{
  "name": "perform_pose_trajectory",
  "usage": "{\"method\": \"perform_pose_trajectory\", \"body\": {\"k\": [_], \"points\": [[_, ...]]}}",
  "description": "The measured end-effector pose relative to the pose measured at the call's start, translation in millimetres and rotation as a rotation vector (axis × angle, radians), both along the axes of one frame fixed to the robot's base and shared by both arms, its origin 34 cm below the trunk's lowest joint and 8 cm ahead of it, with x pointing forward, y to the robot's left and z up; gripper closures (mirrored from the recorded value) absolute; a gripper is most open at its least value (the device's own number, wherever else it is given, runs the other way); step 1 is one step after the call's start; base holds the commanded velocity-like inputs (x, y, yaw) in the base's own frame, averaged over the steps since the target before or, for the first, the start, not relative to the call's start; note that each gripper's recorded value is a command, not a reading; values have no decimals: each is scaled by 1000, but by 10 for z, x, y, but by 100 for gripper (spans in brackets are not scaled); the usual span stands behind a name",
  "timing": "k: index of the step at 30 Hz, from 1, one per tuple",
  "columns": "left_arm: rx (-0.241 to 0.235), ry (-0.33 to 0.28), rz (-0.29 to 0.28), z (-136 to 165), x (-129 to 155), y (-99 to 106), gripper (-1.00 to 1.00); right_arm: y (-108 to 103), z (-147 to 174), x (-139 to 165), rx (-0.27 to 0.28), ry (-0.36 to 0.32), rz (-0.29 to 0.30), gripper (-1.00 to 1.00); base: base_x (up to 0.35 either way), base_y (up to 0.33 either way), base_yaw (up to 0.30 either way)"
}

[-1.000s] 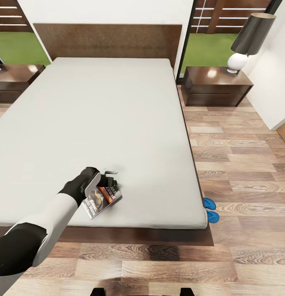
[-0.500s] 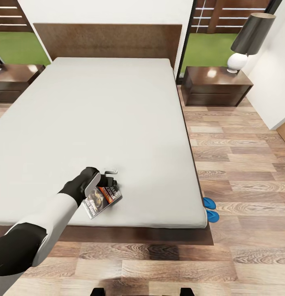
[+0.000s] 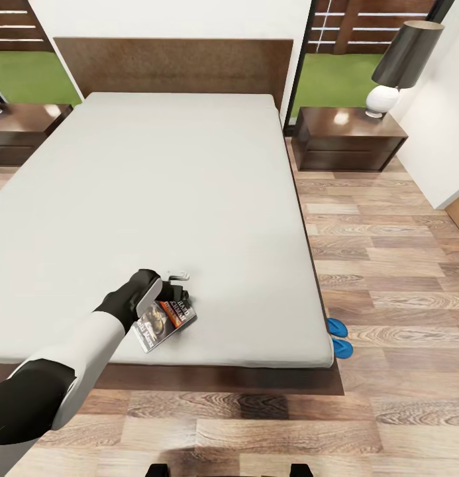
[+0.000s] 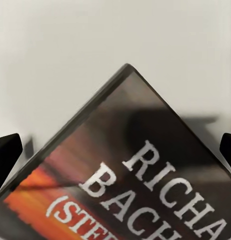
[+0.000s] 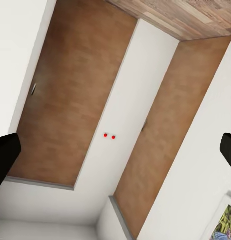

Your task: In the bedroom, move the book from the bed onto either nightstand, and place the two sandals side by side next to the bed.

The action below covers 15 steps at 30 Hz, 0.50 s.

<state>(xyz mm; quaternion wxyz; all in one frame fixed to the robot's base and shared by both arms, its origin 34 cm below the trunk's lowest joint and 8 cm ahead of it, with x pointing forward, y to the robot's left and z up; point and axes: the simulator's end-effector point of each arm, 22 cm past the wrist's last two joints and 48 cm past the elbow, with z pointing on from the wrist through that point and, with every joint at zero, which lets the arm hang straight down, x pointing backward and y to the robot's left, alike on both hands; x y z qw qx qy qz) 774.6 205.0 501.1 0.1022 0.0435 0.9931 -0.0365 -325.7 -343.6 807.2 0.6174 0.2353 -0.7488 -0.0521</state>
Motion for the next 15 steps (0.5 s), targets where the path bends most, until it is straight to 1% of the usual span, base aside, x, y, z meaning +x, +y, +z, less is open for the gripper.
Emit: {"method": "perform_pose_trajectory", "body": {"k": [15], "points": [[0,0,0,-1,1,1,-100,-2,-1,1,4,0,2,-100,-45,0,0]]}}
